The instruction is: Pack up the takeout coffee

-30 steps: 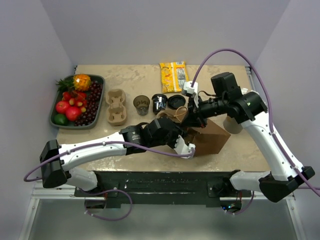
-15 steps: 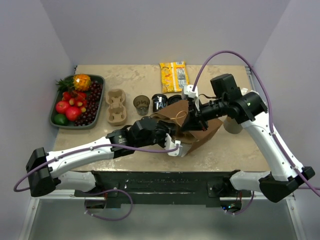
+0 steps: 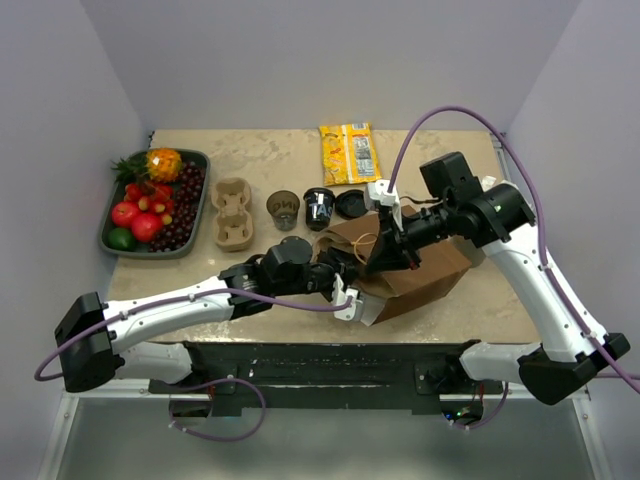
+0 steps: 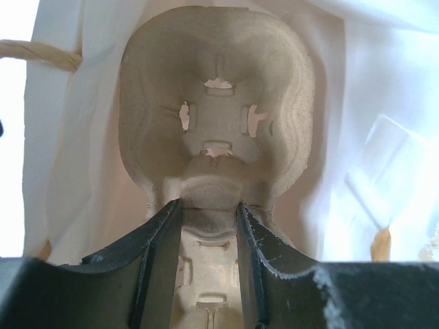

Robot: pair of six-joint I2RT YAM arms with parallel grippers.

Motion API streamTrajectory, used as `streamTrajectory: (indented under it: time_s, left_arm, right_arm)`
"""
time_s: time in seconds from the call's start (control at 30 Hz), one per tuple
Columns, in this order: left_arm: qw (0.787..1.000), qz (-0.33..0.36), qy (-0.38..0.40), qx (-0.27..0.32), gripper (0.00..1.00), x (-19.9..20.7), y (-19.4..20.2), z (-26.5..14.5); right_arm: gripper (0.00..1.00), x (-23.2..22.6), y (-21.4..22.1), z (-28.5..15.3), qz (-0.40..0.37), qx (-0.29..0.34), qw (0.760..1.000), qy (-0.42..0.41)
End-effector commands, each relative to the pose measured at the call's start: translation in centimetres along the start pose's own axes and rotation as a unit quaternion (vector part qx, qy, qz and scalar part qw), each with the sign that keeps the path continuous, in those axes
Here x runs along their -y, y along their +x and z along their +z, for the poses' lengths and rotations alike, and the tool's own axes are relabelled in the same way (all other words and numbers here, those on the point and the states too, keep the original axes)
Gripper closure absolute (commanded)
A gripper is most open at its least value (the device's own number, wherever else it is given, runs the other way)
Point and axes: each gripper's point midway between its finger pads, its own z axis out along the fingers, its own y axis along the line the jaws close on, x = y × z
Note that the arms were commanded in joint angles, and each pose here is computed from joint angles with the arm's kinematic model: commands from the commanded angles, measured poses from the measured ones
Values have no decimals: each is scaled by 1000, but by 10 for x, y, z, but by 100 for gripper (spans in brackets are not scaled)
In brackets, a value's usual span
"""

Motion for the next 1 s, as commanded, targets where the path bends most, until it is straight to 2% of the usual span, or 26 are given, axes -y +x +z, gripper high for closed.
streamTrajectory:
  time_s: [0.0, 0.1, 0.13, 0.17, 0.23, 0.37, 0.43, 0.63, 0.77, 0.97]
  left_arm:
    - [999, 19, -21, 47, 100, -21, -22, 3]
    - [999, 17, -15, 31, 100, -22, -19, -2]
    - [999, 17, -14, 25, 100, -23, -18, -4]
    - [1000, 13, -4, 12, 100, -18, -13, -7]
    - [1000, 9, 16, -4, 100, -10, -9, -13]
    - [999, 10, 27, -14, 100, -4, -6, -24]
    - [999, 6, 40, -22, 100, 3, -2, -25]
    - [997, -4, 70, -16, 100, 15, -8, -21]
    - [998, 3, 65, -15, 100, 9, -11, -18]
    - [998, 24, 63, -19, 100, 8, -11, -12]
  right_arm:
    - [100, -9, -4, -2, -14, 4, 1000, -16]
    - [100, 0, -4, -3, 2, 2, 1000, 15]
    - [94, 3, -5, -3, 6, 4, 1000, 22]
    - [74, 9, -7, -3, 13, 3, 999, 39]
    - [66, 17, -14, -4, 21, 9, 998, 58]
    - [39, 56, -41, -6, 49, 34, 990, 131]
    - [33, 76, -44, -1, 73, 32, 985, 151]
    - [26, 109, -62, 13, 124, 42, 978, 160]
    - [25, 117, -85, 13, 122, 56, 979, 151]
    - [24, 121, -65, 19, 125, 14, 974, 190]
